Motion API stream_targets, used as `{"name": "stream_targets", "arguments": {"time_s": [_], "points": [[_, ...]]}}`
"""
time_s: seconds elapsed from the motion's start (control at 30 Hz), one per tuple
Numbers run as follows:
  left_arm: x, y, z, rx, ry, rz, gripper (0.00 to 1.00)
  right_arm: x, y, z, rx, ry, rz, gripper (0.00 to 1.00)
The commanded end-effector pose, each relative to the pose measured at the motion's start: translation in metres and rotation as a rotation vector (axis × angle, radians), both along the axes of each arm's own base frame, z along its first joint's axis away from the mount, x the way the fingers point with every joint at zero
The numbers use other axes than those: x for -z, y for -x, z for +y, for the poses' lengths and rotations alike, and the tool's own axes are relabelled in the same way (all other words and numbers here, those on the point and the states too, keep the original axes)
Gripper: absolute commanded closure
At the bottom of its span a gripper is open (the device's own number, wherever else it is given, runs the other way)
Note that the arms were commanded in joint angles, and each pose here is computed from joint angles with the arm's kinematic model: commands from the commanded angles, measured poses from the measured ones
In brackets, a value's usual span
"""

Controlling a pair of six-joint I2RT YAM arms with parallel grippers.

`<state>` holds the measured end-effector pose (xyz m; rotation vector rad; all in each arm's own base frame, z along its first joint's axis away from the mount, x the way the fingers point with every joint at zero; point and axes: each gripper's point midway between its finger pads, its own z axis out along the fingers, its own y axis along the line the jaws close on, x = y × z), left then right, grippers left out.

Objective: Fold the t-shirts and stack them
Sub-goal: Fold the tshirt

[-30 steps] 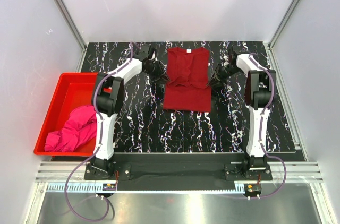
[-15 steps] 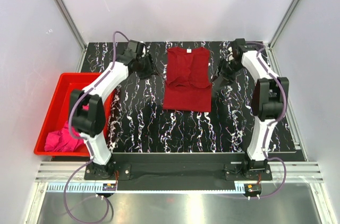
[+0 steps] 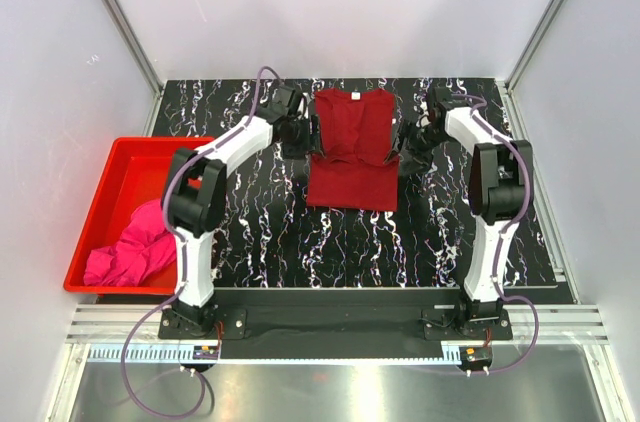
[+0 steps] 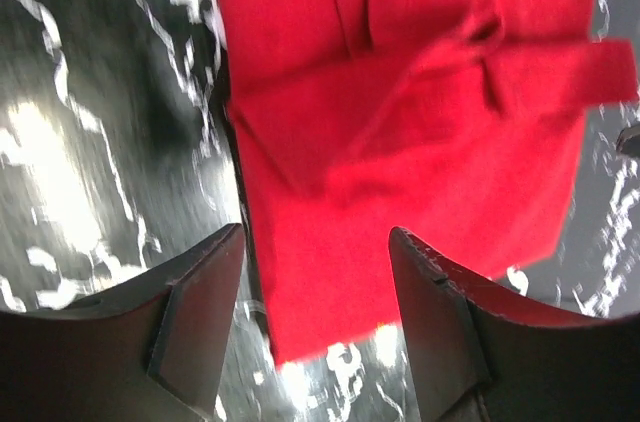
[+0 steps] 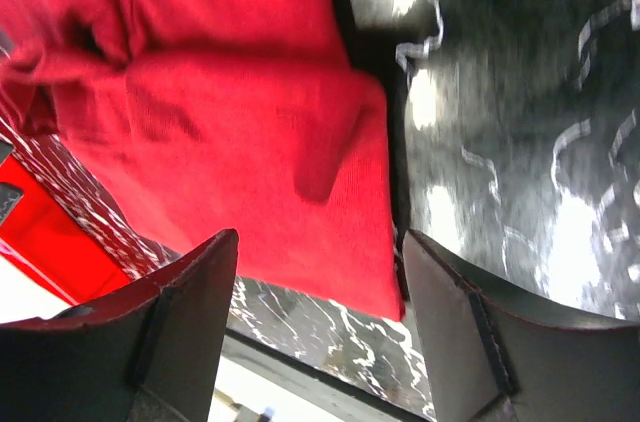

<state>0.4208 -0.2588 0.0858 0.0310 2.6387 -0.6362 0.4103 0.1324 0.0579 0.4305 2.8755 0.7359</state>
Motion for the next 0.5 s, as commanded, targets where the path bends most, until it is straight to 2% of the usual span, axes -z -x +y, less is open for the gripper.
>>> {"name": "stream_targets", "arguments": {"time_s": [0.0,0.13,0.27,0.4,0.47], "points": [[-0.014,-0.027,-0.004,0.031,-0.006,-0.073,0.35,-0.008,-0.023,0.008,0.024,-0.062,-0.02,0.26],[0.001,-0.035,-0.008,0.034,-0.023,-0.051,0.36,0.002,-0.033,0.006,0.03,-0.043,-0.011,0.29],[0.011,-0.038,-0.009,0.031,-0.025,-0.034,0.4,0.003,-0.041,0.004,0.03,-0.035,-0.019,0.37],[0.012,-0.039,-0.014,0.035,-0.011,-0.034,0.4,0.002,-0.049,0.0,0.042,-0.037,-0.02,0.4],[0.017,-0.038,-0.016,0.038,-0.016,-0.023,0.4,0.001,-0.054,0.003,0.043,-0.05,-0.021,0.45]]}}
